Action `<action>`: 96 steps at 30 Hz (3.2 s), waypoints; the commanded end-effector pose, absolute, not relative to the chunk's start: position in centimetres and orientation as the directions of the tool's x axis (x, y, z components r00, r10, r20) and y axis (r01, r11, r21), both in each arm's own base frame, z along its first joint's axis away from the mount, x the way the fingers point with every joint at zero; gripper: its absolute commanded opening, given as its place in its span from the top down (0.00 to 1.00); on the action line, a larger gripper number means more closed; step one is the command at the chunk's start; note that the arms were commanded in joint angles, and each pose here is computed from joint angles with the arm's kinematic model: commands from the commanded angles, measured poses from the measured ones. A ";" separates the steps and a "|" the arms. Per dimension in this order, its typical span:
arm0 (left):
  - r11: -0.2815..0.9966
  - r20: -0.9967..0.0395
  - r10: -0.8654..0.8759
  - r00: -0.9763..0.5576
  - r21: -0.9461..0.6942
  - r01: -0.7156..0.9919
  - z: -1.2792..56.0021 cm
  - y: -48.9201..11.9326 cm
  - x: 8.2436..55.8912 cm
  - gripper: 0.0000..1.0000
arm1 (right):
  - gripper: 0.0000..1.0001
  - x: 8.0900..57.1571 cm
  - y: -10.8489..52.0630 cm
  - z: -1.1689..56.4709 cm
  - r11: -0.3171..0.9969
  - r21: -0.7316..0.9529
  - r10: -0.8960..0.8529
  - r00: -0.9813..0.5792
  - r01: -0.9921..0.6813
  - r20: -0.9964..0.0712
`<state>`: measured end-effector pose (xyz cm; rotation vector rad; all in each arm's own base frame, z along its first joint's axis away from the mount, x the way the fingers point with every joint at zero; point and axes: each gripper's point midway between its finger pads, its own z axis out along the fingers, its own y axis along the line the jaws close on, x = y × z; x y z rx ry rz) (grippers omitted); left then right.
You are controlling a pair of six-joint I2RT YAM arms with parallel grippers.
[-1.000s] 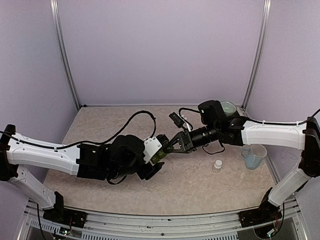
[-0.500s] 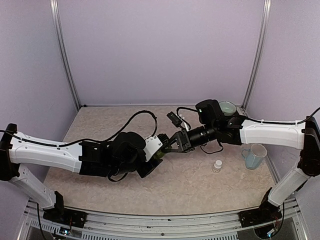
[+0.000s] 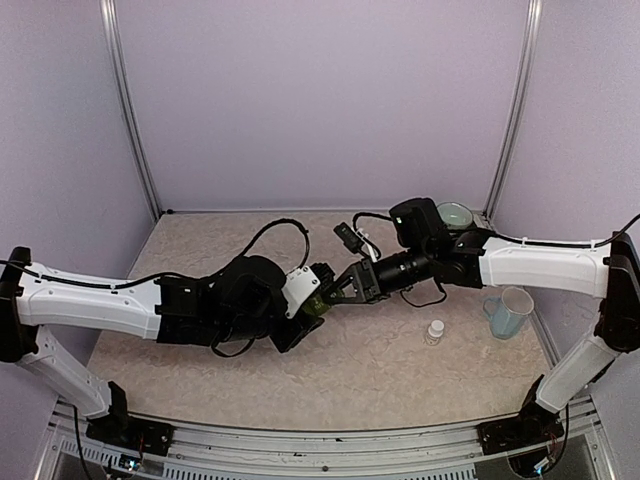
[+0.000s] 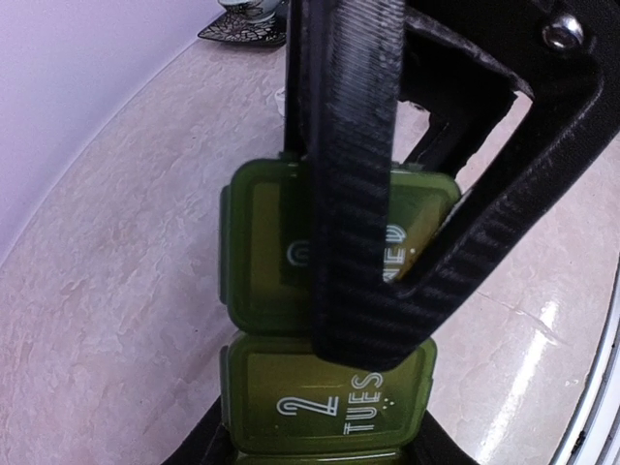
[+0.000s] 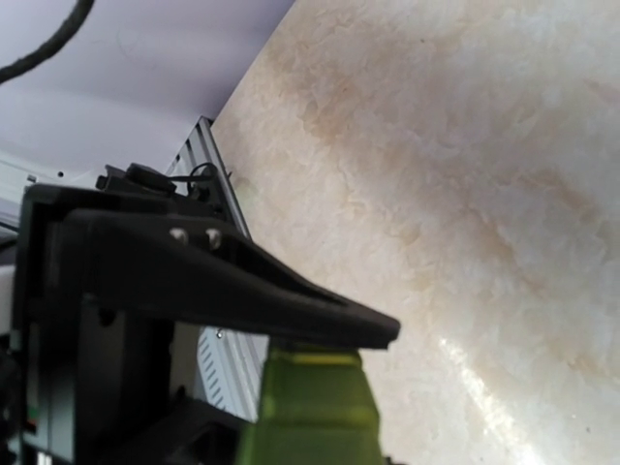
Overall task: Sort the pills into containers
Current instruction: Open the lid of the pill container.
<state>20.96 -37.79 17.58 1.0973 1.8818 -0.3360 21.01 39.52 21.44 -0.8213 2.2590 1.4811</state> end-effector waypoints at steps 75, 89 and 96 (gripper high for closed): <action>0.644 -0.772 0.564 -0.293 0.188 0.742 14.5 -38.1 22.8 0.24 | 0.96 23.0 38.7 18.2 0.431 0.700 -0.294 -0.822 -0.569 -0.487; 0.642 -0.772 0.556 -0.308 0.163 0.749 14.6 -38.1 22.6 0.52 | 0.95 22.9 38.5 18.0 0.436 0.696 -0.297 -0.821 -0.571 -0.487; 0.640 -0.791 0.527 -0.312 0.127 0.758 15.8 -37.7 22.4 0.66 | 0.95 23.0 38.3 17.1 0.451 0.687 -0.306 -0.822 -0.570 -0.481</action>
